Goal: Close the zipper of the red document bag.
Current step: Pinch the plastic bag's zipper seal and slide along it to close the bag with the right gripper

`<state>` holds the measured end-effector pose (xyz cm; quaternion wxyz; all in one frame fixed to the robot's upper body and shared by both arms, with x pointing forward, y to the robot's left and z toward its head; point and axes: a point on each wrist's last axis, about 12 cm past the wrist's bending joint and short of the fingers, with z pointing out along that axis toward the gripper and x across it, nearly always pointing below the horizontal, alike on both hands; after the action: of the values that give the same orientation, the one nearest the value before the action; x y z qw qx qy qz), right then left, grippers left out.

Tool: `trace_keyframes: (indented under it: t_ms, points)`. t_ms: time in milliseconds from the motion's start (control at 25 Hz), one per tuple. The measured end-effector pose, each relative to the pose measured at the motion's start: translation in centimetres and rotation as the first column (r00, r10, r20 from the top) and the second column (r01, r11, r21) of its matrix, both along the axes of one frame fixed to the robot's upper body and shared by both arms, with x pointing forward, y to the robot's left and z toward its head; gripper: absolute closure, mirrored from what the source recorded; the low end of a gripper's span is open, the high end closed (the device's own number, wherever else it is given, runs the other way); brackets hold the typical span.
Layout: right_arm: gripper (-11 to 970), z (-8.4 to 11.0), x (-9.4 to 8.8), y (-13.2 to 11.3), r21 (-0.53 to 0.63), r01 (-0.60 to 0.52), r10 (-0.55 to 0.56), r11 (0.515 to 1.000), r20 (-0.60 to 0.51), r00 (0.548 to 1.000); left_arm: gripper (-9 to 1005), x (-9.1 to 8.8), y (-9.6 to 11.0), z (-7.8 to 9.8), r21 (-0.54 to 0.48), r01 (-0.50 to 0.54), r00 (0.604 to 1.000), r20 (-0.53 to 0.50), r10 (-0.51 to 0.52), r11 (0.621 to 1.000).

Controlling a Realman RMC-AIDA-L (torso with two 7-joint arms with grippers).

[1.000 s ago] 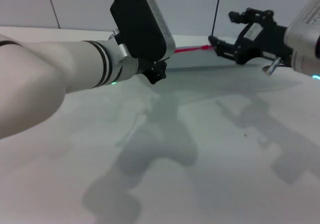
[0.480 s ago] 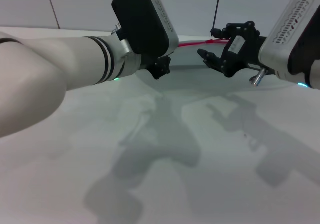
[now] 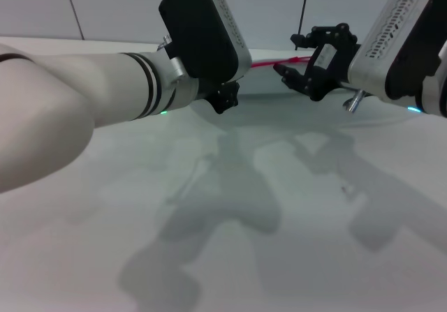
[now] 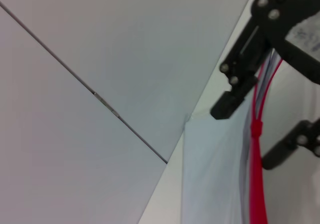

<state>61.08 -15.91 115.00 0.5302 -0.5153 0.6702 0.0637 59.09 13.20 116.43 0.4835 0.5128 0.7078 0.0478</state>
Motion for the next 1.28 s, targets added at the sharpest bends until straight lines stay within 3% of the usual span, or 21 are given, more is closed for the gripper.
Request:
trace_keyframes:
  t_ms: [480,720,1280]
  points:
    - [584,-0.5,0.1,0.1,-0.014,-0.001,0.001,1.0,-0.014,1.0,937,0.0,0.2,0.0,0.0,-0.005,1.0,-0.001,0.005,1.0]
    - [728,-0.6,0.2,0.4,-0.016,-0.01,0.01,1.0,-0.021,1.0,933,0.0,0.0,0.0,0.0,-0.001,1.0,0.001,0.001,1.0]
    - [823,-1.6,0.3,-0.4,-0.027,0.018,-0.019,0.999,-0.047,0.999,923,-0.1,0.5,-0.3,-0.004,-0.017,1.0,-0.008,0.017,1.0]
